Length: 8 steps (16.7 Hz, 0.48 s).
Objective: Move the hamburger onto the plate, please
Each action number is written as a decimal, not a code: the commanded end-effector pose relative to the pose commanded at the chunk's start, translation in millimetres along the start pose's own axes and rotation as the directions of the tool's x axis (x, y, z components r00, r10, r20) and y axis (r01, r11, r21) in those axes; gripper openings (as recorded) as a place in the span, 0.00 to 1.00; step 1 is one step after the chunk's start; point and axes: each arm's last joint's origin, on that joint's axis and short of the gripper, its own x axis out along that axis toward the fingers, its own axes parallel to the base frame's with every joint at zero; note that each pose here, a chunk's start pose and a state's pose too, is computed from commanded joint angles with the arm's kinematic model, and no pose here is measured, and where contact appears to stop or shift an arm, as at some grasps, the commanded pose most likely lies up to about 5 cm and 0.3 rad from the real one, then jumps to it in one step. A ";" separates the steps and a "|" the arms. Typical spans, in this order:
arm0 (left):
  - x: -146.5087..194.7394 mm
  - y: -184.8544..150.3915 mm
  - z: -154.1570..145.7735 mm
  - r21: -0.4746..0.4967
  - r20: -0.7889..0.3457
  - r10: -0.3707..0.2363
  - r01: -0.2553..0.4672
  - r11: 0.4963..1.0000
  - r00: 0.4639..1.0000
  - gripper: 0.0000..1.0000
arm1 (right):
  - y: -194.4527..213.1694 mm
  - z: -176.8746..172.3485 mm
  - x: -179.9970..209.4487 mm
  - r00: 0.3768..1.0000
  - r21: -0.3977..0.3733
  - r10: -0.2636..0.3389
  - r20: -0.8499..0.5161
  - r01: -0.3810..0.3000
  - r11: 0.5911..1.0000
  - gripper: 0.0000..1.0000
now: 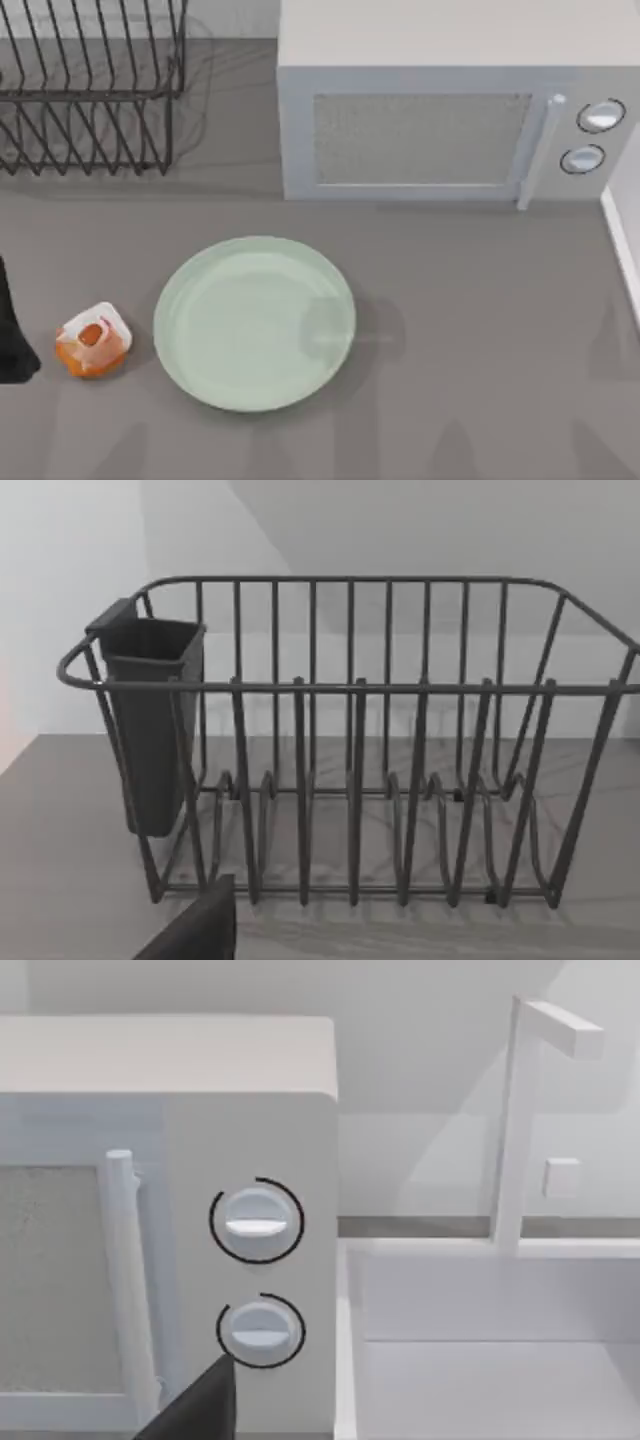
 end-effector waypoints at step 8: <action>6.9 -3.7 30.8 0.116 -0.188 -0.036 0.058 0.992 0.982 1.00 | 0.0 0.0 0.0 1.000 0.000 0.000 0.000 0.000 1.000 1.00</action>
